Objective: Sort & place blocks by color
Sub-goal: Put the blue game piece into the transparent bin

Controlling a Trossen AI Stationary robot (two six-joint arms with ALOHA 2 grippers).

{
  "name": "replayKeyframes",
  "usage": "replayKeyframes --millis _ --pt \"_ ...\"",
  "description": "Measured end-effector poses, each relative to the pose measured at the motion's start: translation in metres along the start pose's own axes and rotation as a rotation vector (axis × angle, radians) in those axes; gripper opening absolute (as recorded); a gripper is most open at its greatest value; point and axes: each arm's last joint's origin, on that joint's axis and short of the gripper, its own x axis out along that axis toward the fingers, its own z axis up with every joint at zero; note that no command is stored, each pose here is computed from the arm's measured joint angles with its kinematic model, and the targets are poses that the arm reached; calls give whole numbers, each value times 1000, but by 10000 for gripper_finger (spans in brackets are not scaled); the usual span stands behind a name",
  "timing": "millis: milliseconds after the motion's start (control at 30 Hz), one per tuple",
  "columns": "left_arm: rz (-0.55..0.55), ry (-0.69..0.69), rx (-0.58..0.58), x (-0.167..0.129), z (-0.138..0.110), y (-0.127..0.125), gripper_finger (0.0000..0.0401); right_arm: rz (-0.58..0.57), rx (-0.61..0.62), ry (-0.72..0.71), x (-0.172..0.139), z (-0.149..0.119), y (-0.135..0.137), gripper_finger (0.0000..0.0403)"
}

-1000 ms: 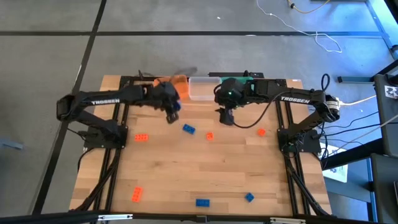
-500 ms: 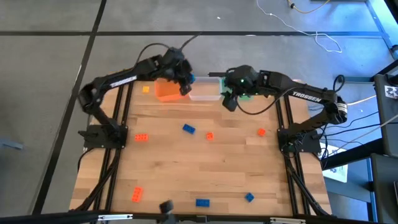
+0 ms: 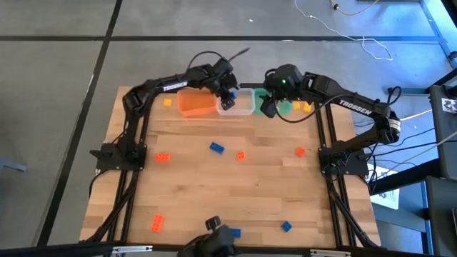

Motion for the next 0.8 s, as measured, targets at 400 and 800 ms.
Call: replayKeyframes --millis 400,800 --pt "13 84 -61 31 -15 12 128 -12 -33 4 1 0 -6 194" --pt "91 99 -49 32 -15 9 191 -12 -35 4 1 0 -6 194"
